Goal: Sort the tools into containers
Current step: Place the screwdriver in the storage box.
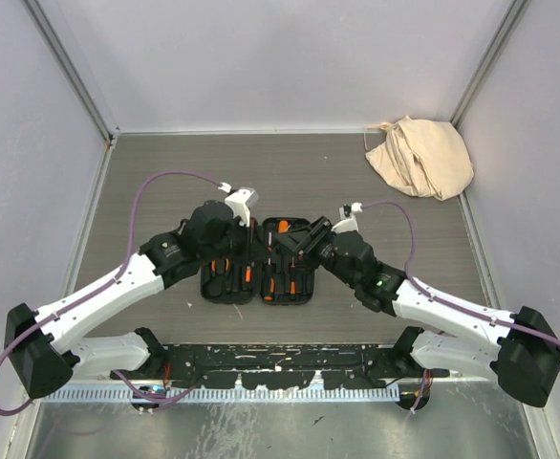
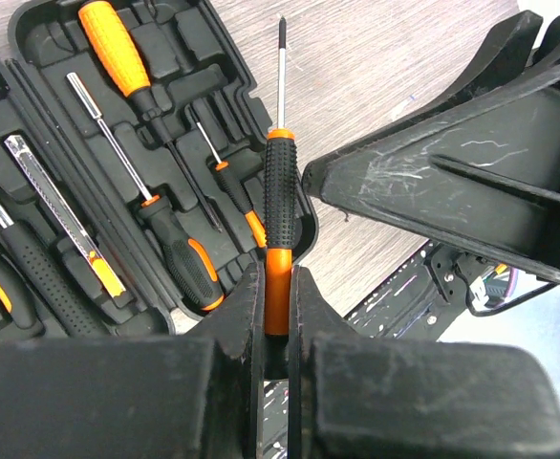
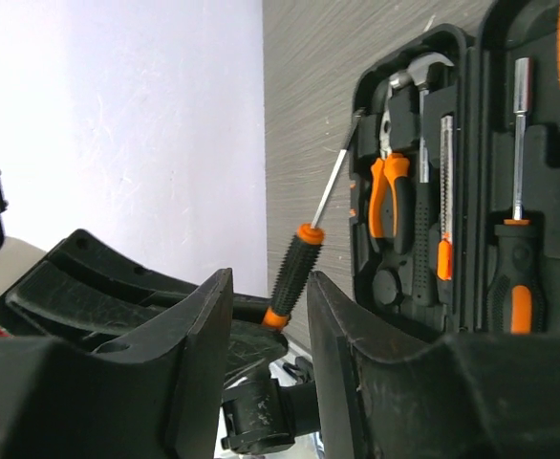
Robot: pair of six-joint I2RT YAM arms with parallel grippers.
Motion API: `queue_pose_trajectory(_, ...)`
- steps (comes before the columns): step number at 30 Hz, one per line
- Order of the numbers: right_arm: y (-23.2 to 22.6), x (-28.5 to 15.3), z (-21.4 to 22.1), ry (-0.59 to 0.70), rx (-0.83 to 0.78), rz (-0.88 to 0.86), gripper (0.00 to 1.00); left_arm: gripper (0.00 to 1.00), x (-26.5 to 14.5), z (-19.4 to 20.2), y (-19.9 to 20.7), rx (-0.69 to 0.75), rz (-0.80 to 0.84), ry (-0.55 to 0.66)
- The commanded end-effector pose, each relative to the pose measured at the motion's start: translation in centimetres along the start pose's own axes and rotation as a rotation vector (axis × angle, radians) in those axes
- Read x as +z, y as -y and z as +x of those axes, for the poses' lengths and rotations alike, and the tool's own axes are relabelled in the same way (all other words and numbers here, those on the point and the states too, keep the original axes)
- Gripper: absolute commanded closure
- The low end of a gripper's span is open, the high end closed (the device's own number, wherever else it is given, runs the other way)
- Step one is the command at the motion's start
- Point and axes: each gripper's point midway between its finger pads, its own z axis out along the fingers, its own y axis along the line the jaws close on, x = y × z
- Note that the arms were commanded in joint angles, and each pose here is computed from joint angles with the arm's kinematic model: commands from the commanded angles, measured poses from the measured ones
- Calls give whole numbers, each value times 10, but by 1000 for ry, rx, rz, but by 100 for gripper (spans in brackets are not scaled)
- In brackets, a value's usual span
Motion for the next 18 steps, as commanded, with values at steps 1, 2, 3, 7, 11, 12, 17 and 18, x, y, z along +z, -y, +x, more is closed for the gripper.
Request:
queue_pose_trajectory(1, 3, 0, -11, 71, 27, 30, 58, 100, -9, -19, 16, 9, 63, 85)
queue_pose_trajectory(2, 4, 0, -11, 72, 30, 28, 58, 100, -8, -19, 17, 10, 68, 82)
queue_pose_trajectory(3, 3, 1, -11, 69, 35, 21, 58, 100, -8, -19, 17, 10, 72, 81)
queue_pose_trajectory(7, 0, 4, -9, 63, 41, -1, 58, 100, -7, -16, 23, 12, 104, 69)
queue_pose_trajectory(11, -10, 7, -9, 64, 51, -49, 62, 100, -7, -12, 26, 13, 127, 61)
queue_pose_trajectory(12, -11, 8, -9, 65, 51, -53, 63, 100, -7, -11, 26, 12, 126, 59)
queue_pose_trajectory(17, -9, 9, -8, 64, 41, -48, 74, 100, -8, -12, 26, 18, 125, 63)
queue_pose_trajectory(18, -8, 8, -8, 62, 32, -46, 77, 100, -8, -12, 26, 20, 125, 65)
